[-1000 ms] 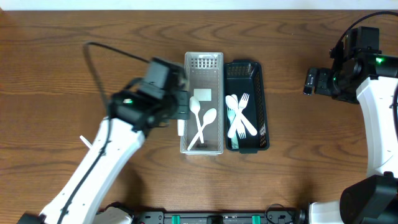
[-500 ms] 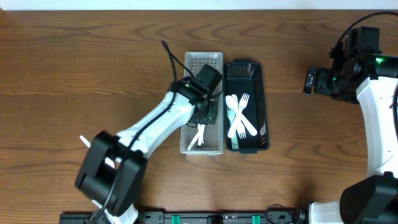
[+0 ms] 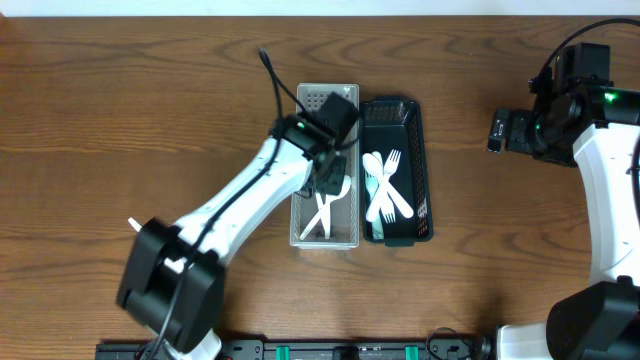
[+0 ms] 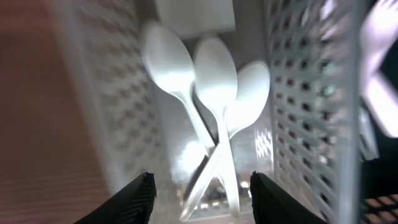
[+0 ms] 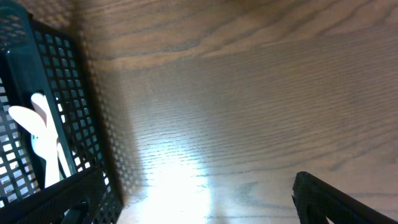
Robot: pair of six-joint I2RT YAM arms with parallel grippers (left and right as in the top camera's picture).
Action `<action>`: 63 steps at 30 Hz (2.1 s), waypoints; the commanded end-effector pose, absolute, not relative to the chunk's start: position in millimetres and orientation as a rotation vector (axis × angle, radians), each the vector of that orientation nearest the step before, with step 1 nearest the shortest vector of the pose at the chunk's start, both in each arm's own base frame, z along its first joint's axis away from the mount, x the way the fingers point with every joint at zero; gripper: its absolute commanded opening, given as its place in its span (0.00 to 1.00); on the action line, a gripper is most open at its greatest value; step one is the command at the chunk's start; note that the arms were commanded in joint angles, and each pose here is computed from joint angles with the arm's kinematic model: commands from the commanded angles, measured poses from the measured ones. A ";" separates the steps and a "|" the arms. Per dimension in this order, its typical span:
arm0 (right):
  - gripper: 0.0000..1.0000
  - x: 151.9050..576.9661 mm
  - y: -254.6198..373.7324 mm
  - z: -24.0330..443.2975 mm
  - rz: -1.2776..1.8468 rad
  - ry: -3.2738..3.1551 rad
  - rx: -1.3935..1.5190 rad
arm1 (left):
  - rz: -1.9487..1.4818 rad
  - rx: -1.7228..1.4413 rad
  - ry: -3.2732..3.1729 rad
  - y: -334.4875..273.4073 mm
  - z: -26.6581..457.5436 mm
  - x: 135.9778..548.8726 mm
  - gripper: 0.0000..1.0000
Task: Pack container
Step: 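Carry the spoon into the white tray and release it, then move the left gripper to the last white spoon and grasp it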
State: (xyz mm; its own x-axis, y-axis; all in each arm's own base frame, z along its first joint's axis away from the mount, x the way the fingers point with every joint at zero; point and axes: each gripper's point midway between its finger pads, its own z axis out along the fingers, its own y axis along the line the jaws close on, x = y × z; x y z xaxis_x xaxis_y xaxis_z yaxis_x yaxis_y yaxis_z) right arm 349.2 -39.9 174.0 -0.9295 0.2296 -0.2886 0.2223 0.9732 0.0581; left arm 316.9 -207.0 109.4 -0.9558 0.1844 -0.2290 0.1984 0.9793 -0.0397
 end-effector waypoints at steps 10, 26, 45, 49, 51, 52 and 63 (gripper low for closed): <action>0.99 348.2 -40.2 173.6 0.026 2.836 0.244 | 0.088 -0.554 2.568 -30.7 243.1 306.3 0.54; 0.99 341.8 -39.3 171.8 0.028 2.863 0.248 | 0.150 -1.566 2.427 107.5 111.1 224.8 0.94; 0.99 334.5 -38.4 169.9 0.030 2.894 0.251 | 0.129 -1.585 2.552 108.9 0.6 214.0 0.98; 0.99 334.0 -38.3 169.8 0.030 2.896 0.251 | 0.141 -1.603 2.587 108.6 -15.1 213.3 0.98; 0.99 333.7 -38.3 169.7 0.031 2.897 0.251 | 0.147 -1.609 2.607 108.4 -23.0 212.7 0.98; 0.99 333.8 -38.3 169.7 0.030 2.897 0.251 | 0.149 -1.609 2.613 108.3 -25.6 212.7 0.98; 0.99 332.9 -38.2 169.5 0.031 2.900 0.252 | 0.153 -1.637 2.667 103.3 -36.7 204.3 0.74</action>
